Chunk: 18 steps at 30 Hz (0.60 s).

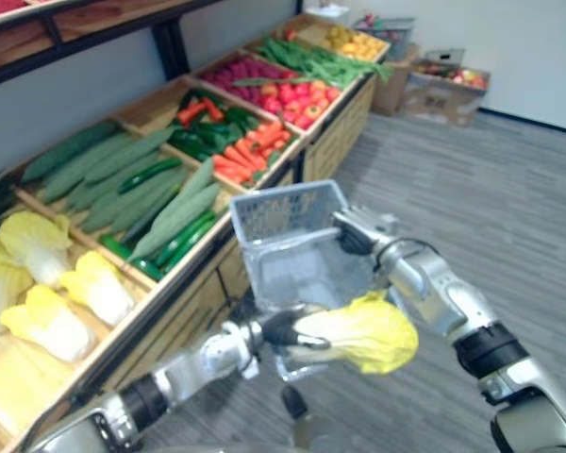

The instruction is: Pick vegetable in the basket

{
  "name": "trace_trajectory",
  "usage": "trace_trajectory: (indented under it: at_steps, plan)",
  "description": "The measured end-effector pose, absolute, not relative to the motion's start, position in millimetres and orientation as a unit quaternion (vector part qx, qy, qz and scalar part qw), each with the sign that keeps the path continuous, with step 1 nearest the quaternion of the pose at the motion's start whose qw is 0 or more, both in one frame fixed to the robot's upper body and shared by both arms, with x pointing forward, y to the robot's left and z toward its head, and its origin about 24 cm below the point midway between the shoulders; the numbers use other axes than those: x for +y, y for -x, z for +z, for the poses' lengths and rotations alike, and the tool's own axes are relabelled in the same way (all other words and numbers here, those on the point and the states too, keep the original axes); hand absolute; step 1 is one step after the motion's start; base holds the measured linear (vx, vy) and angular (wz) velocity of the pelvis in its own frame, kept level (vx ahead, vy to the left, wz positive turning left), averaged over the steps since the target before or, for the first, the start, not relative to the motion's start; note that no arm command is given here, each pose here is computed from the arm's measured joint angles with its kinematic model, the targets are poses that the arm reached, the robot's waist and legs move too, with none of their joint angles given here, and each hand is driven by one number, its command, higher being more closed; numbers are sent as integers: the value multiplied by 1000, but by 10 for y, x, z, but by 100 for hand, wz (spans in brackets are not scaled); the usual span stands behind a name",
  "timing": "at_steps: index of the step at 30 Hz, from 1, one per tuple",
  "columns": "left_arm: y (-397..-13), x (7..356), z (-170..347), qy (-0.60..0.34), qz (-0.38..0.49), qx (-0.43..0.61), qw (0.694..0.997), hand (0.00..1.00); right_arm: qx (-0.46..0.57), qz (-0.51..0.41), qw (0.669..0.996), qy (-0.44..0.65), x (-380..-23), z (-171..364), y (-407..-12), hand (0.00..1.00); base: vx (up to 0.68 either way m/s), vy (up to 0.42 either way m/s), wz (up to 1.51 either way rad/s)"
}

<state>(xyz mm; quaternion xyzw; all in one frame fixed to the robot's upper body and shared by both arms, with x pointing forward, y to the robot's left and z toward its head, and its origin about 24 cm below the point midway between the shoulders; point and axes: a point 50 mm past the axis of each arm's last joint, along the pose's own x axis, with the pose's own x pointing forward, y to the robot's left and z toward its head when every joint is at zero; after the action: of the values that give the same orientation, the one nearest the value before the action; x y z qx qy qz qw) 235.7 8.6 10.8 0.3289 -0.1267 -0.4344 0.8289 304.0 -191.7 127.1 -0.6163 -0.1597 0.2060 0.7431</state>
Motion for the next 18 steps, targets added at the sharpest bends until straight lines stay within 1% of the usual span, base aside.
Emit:
trace_trajectory:
  at_steps: [1,5,8,10,11,13,16,18]
  plan:
    - [-2390,102,108,-337,-424,-126,831,100,-162,214,746,609,-1884,1277,-3036,100,10,9,-8]
    - [-2509,151,93,-356,-393,-115,840,100,-179,245,740,600,-1728,1318,-3006,100,10,13,-18]
    - [-2593,222,52,-359,-360,-92,856,100,-176,264,732,603,-1686,1317,-2985,100,-14,-1,-10]
    - [-2639,250,60,-363,-341,-89,862,100,-170,276,733,598,-1680,1319,-2975,100,-11,-6,-2]
    - [-2659,250,72,-361,-332,-88,867,0,-168,281,734,596,-1680,1321,-2966,100,0,0,0]
    - [-2688,282,68,-368,-321,-85,869,0,-166,291,733,592,-1677,1339,-2945,100,0,0,0]
    - [-2732,306,27,-392,-314,-75,861,0,-163,305,725,595,-1676,1334,-2887,100,0,0,0]
    - [-2791,348,17,-399,-301,-65,864,0,-158,314,729,587,-1671,1288,-2844,100,0,0,0]
